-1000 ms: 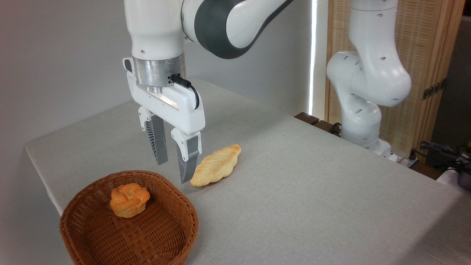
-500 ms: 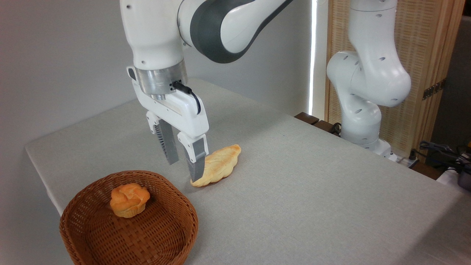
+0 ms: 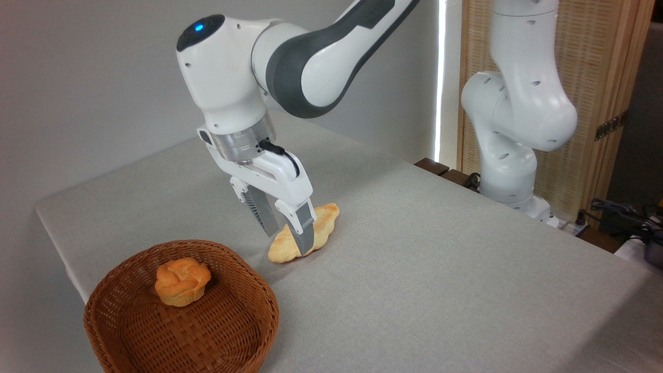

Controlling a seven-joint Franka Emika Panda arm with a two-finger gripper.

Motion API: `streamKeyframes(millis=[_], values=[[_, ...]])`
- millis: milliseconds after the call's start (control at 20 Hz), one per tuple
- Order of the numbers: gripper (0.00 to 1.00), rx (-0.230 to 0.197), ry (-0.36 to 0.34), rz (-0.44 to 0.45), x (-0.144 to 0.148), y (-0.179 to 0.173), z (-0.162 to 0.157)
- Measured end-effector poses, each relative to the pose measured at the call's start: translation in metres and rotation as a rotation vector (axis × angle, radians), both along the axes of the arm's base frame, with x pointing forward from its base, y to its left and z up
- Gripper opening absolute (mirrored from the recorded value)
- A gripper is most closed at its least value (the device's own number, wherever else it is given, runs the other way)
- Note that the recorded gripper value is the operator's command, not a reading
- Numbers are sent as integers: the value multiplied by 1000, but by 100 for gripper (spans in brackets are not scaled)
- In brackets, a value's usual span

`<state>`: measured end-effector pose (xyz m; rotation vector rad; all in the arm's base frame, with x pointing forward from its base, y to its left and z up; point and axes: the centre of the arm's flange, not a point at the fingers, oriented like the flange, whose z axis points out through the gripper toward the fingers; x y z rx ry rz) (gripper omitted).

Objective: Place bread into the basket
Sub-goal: 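Lower the open gripper down around the middle of the bread roll, then close the gripper on the bread roll's middle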

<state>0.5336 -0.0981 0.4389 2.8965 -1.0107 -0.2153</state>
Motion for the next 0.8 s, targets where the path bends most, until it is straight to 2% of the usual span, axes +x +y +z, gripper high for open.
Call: streamKeyframes(millis=[400, 800], values=[[100, 9, 48, -26, -13, -12, -22], [100, 17, 76, -48, -14, -24, -38]])
